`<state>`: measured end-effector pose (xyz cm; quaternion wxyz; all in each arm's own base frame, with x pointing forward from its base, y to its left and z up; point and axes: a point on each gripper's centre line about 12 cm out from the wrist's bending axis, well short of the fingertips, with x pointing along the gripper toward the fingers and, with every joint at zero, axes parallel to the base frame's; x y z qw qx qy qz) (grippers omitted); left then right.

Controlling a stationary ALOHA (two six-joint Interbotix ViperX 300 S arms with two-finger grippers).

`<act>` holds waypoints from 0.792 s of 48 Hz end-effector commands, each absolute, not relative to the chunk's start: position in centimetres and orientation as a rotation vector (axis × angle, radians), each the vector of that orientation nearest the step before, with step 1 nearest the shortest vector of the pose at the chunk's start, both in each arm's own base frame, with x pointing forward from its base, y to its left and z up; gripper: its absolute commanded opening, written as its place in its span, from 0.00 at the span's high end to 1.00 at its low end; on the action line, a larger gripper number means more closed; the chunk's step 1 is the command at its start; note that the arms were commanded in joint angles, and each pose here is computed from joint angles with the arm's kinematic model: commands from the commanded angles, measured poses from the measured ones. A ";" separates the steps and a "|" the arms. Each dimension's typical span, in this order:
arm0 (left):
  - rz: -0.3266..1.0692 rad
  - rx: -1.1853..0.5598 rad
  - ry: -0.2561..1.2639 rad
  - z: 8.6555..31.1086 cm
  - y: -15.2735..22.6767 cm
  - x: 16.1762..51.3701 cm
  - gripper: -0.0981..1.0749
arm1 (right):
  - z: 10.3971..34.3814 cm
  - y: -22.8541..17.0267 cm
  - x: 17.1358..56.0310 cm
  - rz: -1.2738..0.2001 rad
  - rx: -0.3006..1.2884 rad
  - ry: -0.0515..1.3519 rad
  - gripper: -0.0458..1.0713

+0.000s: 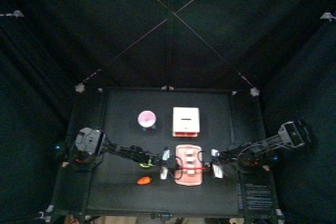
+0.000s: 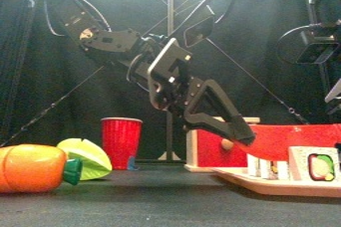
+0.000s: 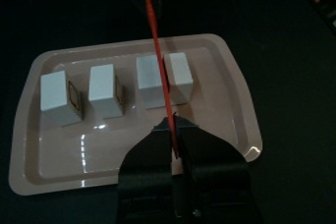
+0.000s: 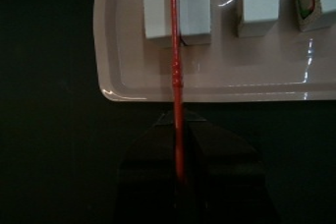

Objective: Cut sushi roll

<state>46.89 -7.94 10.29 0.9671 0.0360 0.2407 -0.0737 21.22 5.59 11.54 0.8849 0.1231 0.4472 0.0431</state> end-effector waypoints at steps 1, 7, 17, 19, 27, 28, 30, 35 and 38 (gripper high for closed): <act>-0.148 0.067 0.455 10.9 -8.2 47.8 0.67 | 11.8 5.5 21.8 0.077 0.269 0.915 0.60; -0.144 0.062 0.474 10.2 -8.2 47.7 0.67 | 11.1 5.5 21.8 0.067 0.265 0.935 0.60; -0.145 0.060 0.490 10.1 -8.3 47.5 0.67 | 10.0 5.5 22.1 0.050 0.257 0.979 0.60; -0.148 0.063 0.499 9.9 -8.4 47.4 0.67 | 9.7 5.5 22.1 0.050 0.254 0.990 0.60; -0.154 0.066 0.535 9.7 -8.5 47.3 0.67 | 9.3 5.8 22.4 0.054 0.250 1.018 0.60; -0.156 0.066 0.538 9.8 -8.5 47.3 0.67 | 9.3 5.9 22.4 0.057 0.249 1.020 0.60; -0.158 0.067 0.540 9.9 -8.6 47.2 0.67 | 9.4 6.1 22.4 0.064 0.250 1.020 0.60; -0.163 0.068 0.544 10.0 -8.8 47.2 0.67 | 9.7 6.8 22.5 0.088 0.255 1.022 0.60; -0.172 0.072 0.541 10.2 -9.2 47.1 0.67 | 9.8 7.3 22.4 0.106 0.253 1.023 0.60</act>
